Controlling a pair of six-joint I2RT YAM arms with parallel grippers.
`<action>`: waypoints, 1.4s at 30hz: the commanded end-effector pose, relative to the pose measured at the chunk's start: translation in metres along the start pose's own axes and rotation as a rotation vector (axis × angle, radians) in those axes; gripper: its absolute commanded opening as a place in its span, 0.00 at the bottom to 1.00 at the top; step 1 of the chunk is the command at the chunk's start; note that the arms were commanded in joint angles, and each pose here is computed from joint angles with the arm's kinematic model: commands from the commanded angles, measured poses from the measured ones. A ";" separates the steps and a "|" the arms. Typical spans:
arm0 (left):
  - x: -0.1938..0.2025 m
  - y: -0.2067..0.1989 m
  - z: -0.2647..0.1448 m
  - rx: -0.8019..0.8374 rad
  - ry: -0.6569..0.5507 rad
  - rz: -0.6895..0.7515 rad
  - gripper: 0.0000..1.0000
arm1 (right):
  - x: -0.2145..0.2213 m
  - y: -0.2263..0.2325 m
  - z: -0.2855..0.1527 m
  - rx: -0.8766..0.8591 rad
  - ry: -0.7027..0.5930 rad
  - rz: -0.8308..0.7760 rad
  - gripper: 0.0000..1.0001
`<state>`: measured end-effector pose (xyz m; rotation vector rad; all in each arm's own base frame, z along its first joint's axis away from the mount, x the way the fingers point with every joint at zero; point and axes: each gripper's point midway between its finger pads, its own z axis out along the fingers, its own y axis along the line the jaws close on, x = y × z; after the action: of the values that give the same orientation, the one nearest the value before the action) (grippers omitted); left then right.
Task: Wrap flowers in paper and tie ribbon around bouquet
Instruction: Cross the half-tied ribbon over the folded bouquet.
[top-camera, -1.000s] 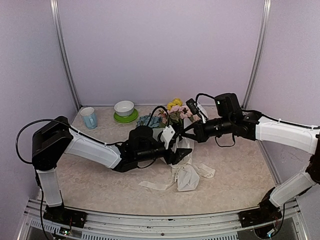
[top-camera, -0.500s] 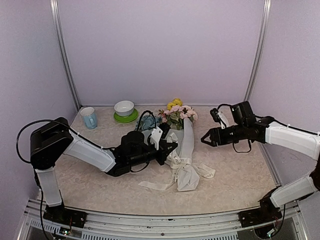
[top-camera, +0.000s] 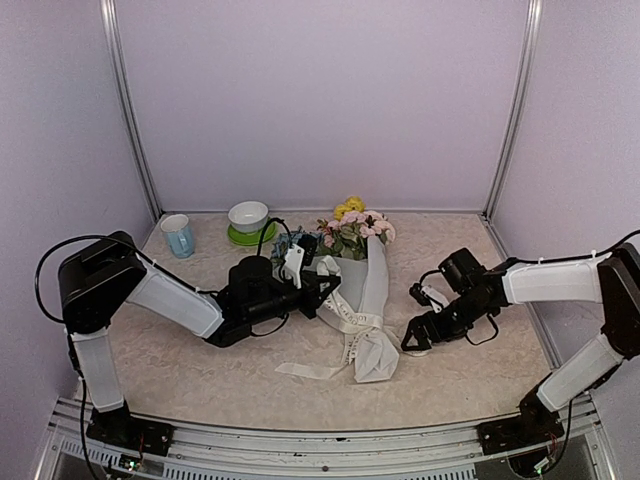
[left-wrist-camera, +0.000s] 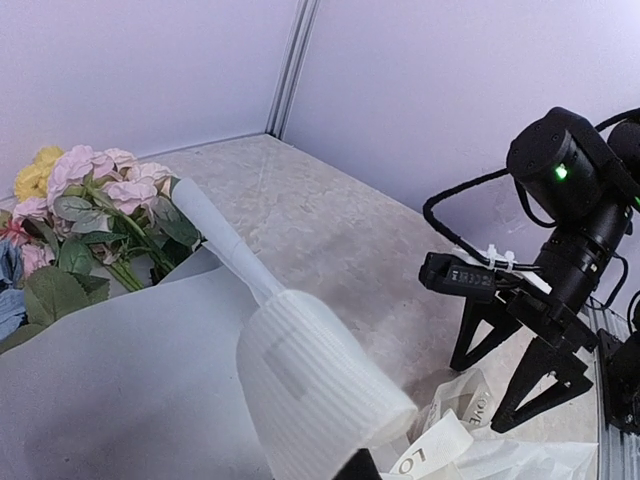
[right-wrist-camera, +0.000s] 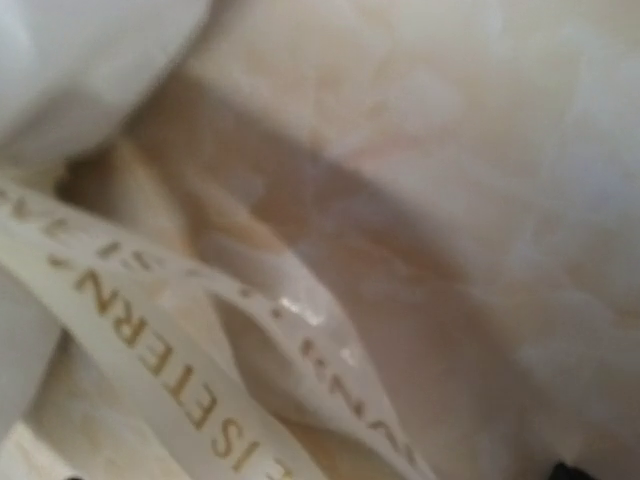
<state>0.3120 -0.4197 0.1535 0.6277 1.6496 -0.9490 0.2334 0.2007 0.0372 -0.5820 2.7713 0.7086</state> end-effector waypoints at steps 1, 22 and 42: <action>-0.016 -0.001 -0.001 0.019 -0.036 -0.011 0.00 | 0.025 -0.012 0.012 0.153 0.111 -0.038 0.99; -0.038 0.035 0.009 -0.004 -0.099 -0.068 0.00 | 0.026 0.051 0.002 -0.029 0.109 -0.030 0.00; -0.027 0.052 0.021 0.076 -0.068 -0.131 0.00 | 0.000 0.082 -0.006 -0.135 0.052 -0.071 0.00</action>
<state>0.3774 -0.4081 0.1398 0.4996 1.6828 -1.1310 0.1935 0.2595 0.0791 -0.7132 2.7548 0.9001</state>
